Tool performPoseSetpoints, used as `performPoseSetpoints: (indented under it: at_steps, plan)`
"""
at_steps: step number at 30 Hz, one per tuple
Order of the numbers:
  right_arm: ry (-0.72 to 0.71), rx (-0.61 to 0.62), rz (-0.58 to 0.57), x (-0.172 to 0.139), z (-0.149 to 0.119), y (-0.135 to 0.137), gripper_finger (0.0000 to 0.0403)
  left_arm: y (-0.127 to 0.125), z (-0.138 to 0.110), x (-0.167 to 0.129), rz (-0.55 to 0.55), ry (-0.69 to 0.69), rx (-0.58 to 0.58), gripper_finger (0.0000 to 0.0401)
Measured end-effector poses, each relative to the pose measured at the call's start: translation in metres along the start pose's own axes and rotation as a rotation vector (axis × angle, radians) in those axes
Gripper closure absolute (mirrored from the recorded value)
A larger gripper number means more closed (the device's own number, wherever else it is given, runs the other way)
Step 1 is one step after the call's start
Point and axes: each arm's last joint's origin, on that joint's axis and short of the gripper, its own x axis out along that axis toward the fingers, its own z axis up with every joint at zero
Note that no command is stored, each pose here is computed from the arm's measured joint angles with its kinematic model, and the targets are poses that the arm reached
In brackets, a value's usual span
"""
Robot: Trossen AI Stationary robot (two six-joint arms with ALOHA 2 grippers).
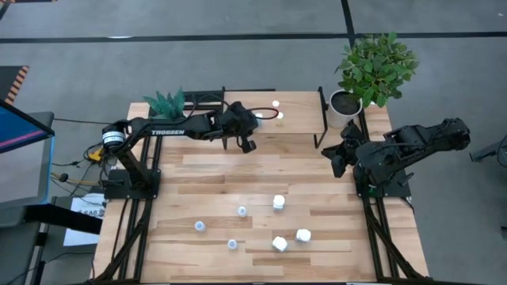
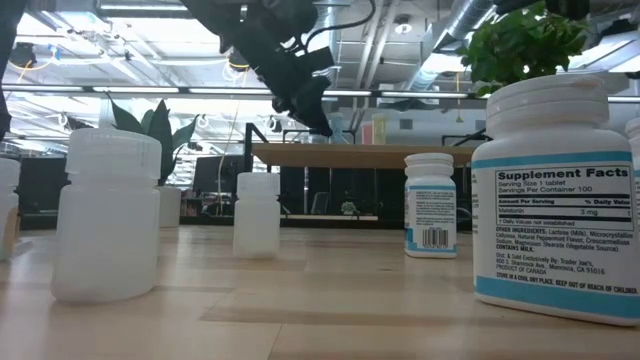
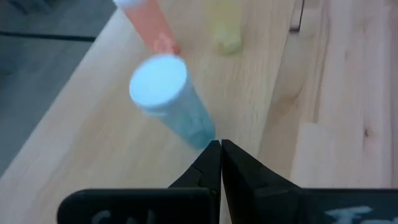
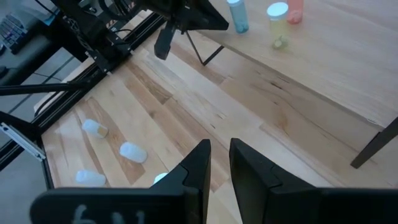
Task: Pick and place medicine bottles onto shelf by color
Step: Adjust the blue pill bottle on the shelf
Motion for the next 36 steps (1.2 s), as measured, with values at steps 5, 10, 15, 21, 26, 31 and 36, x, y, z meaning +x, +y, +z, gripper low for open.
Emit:
performPoseSetpoints:
  at_steps: [5, 10, 15, 21, 26, 31, 36]
  plan:
    - [0.0, 0.0, 0.0, 0.0, 0.0, 0.0, 0.0321, 0.001, 0.001, 0.0, 0.051, 0.001, 0.0, 0.0401]
    - [0.0, 0.0, 0.0, 0.0, 0.0, 0.0, 0.0321, 0.002, 0.001, 0.0, 0.078, -0.005, 0.018, 0.0401]
    - [0.0, 0.0, 0.0, 0.0, 0.0, 0.0, 0.0321, 0.003, 0.005, 0.0, 0.081, -0.038, 0.01, 0.0401]
    - [0.0, 0.0, 0.0, 0.0, 0.0, 0.0, 0.0321, 0.003, 0.007, 0.0, 0.073, -0.067, 0.003, 0.0401]
    - [0.0, 0.014, 0.001, 0.0, 0.0, 0.0, 0.0321, 0.003, 0.008, -0.001, 0.067, -0.076, 0.001, 0.0401]
    - [0.0, 0.016, 0.001, 0.0, 0.0, 0.0, 0.0321, 0.003, 0.009, -0.001, 0.067, -0.08, -0.006, 0.0401]
    - [-0.001, 0.018, 0.003, 0.0, 0.0, 0.0, 0.0321, -0.001, 0.007, 0.01, 0.058, -0.086, -0.018, 0.0401]
